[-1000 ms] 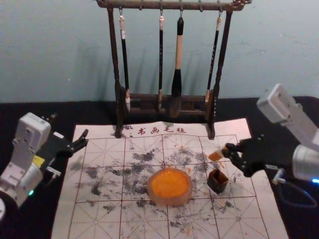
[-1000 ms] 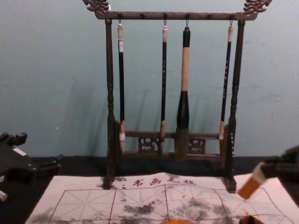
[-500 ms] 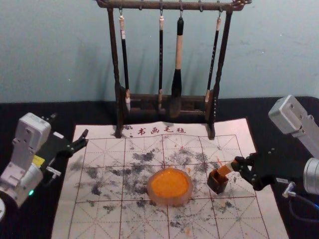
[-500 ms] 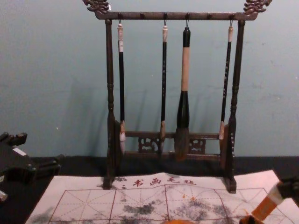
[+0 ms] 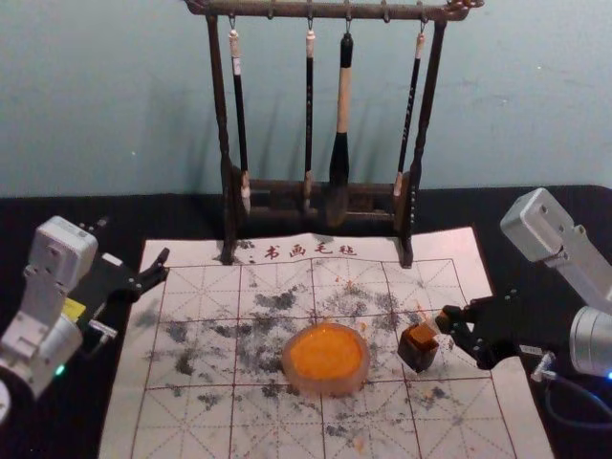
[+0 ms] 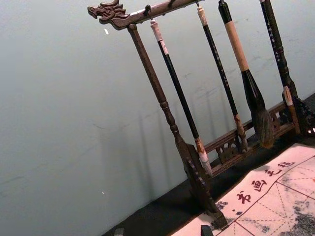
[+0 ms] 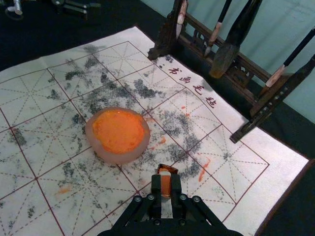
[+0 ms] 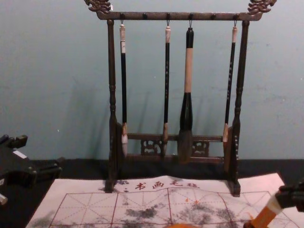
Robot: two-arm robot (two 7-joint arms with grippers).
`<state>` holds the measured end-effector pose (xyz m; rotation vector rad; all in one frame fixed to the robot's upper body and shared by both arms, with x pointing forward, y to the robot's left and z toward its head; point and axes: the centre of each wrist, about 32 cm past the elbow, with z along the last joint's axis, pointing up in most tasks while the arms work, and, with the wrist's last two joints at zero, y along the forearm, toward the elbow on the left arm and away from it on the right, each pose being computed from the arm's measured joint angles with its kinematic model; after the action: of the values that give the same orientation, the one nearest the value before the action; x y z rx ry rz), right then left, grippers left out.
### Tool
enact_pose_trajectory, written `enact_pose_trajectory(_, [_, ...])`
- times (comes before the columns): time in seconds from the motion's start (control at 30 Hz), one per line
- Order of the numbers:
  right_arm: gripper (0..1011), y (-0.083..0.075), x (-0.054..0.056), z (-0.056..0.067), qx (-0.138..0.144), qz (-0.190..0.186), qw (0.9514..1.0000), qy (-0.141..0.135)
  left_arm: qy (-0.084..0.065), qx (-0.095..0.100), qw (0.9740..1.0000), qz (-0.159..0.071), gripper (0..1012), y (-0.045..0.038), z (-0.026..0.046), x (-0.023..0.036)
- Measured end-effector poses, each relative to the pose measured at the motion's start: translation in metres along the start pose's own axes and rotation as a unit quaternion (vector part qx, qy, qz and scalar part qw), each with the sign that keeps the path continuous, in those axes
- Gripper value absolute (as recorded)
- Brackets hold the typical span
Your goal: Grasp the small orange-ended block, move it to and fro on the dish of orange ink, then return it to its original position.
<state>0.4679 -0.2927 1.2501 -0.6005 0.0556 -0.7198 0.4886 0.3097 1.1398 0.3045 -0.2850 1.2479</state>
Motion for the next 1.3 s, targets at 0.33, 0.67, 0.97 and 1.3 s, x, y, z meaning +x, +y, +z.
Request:
enact_pose_trajectory(0.33, [30,0.000,0.001,-0.003,-0.005,-0.003,1.0000,0.002,0.000,0.000,1.0000,0.000,1010,0.0000,0.0000,0.0000])
enact_pose_trajectory(0.67, [30,0.005,0.000,-0.006,-0.010,0.000,0.9999,0.004,0.000,0.000,1.0000,0.000,1010,0.0000,0.0000,0.0000])
enact_pose_trajectory(0.97, [30,0.014,-0.001,-0.008,-0.016,0.003,0.9999,0.003,0.000,0.000,1.0000,0.000,1010,0.0000,0.0000,0.0000])
enact_pose_trajectory(1.3, [30,0.022,-0.002,-0.009,-0.024,0.006,0.9997,-0.002,0.000,0.000,1.0000,0.000,1010,0.0000,0.0000,0.0000])
